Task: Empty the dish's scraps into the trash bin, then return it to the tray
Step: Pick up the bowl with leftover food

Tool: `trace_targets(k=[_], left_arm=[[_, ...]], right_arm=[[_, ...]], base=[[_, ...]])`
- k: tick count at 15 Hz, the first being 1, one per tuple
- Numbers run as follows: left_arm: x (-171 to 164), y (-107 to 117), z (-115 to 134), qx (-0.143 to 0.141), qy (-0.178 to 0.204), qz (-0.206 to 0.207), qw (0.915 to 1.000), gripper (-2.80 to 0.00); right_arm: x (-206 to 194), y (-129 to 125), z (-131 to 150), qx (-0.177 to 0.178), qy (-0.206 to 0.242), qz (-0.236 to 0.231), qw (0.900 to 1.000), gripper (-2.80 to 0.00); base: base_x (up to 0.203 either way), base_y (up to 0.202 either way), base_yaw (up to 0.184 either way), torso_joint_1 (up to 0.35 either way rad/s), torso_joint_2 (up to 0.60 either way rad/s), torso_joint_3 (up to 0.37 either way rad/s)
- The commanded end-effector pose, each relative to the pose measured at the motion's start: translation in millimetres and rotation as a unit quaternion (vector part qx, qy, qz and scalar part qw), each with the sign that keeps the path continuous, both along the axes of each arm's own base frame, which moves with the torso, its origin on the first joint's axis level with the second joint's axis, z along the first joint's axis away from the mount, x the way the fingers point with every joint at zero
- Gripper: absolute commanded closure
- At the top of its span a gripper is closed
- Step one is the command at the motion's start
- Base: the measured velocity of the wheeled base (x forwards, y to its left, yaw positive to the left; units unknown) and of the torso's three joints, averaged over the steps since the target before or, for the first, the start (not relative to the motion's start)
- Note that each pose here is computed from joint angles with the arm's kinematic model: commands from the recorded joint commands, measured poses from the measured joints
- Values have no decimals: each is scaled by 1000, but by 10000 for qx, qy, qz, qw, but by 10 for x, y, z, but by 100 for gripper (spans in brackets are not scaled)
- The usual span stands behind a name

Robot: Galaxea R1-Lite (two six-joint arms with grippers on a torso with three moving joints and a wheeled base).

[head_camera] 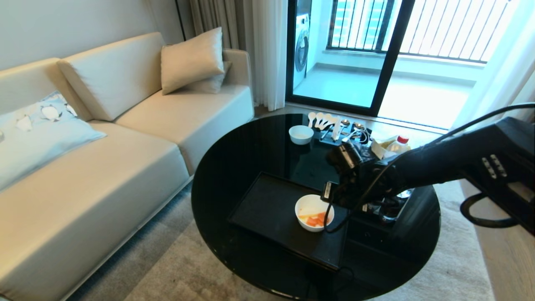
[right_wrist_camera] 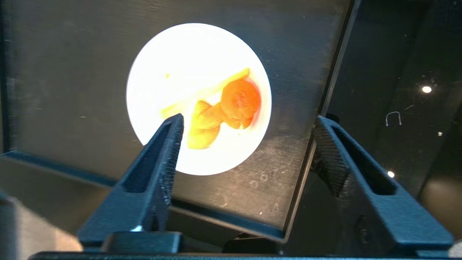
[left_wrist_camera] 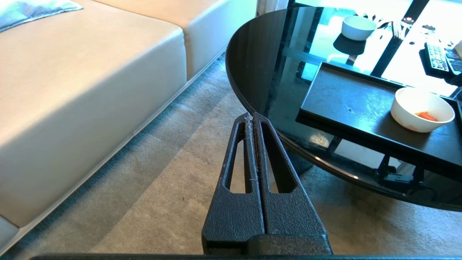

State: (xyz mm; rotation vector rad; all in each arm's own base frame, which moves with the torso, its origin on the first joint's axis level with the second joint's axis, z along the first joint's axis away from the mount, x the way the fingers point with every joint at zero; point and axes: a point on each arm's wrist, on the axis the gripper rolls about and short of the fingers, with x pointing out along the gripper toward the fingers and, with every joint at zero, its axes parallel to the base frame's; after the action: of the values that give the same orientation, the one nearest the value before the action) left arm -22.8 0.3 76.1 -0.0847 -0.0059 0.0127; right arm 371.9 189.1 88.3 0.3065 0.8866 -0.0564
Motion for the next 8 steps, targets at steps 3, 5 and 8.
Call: trace_targets(k=[3, 5, 8], left_arm=[[0, 0, 0, -6, -4, 4, 10000, 0], [0, 0, 0, -6, -4, 4, 10000, 0], [0, 0, 0, -6, -4, 4, 10000, 0]], right_arm=[[79, 35, -263, -148, 207, -52, 9997, -280], [119, 55, -288, -149, 202, -55, 9997, -280], [175, 87, -364, -256, 206, -88, 9994, -280]], base=[[0, 0, 0, 0, 0, 0], [0, 0, 0, 0, 0, 0], [0, 0, 0, 0, 0, 0]])
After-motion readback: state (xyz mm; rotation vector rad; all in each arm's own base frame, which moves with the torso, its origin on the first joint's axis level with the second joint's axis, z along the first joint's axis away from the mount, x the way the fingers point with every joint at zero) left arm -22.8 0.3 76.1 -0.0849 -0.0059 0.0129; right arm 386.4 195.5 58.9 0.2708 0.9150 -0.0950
